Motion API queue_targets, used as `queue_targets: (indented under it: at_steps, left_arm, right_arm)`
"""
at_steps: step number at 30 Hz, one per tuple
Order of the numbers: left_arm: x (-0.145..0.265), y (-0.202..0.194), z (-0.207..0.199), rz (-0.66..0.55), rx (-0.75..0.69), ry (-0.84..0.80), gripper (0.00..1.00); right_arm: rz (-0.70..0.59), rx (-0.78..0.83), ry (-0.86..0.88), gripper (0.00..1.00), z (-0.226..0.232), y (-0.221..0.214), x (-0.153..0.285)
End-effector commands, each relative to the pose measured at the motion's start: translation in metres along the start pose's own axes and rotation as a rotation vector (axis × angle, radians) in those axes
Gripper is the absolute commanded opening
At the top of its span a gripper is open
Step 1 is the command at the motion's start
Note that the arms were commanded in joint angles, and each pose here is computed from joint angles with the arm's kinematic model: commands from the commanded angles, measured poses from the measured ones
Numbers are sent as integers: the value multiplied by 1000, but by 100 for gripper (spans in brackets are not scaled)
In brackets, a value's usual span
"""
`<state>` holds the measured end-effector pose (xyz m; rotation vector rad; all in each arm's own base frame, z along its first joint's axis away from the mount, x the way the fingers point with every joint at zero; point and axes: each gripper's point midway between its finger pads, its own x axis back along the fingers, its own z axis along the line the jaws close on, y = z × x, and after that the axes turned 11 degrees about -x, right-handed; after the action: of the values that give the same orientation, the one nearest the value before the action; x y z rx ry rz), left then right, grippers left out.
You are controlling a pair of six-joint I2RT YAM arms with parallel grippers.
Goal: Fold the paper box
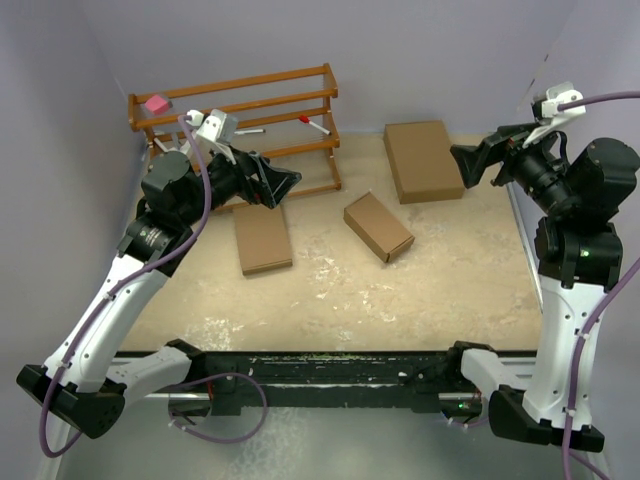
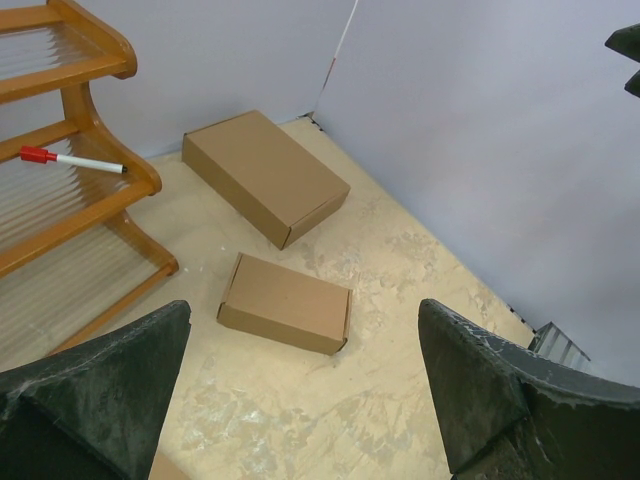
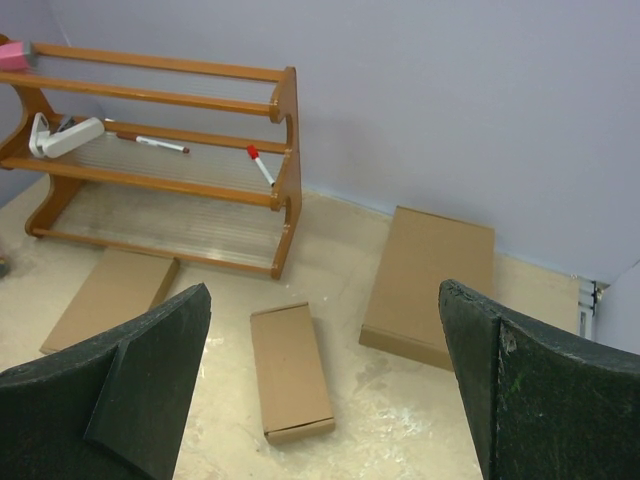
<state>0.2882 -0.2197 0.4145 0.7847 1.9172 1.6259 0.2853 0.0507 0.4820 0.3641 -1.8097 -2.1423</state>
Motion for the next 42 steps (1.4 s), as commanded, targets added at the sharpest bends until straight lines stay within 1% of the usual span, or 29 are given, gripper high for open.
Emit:
queue_targets:
  at_steps: [1, 22, 42]
  left_arm:
    - [2, 11, -3, -41, -27, -13, 98]
    - [2, 13, -5, -52, -22, -29, 98]
    - [0, 15, -6, -58, -21, -33, 98]
  right_arm:
    - [-42, 32, 26, 100, 6, 13, 3]
    - [-52, -17, 5, 100, 4, 14, 3]
    - [-54, -20, -12, 100, 0, 14, 1]
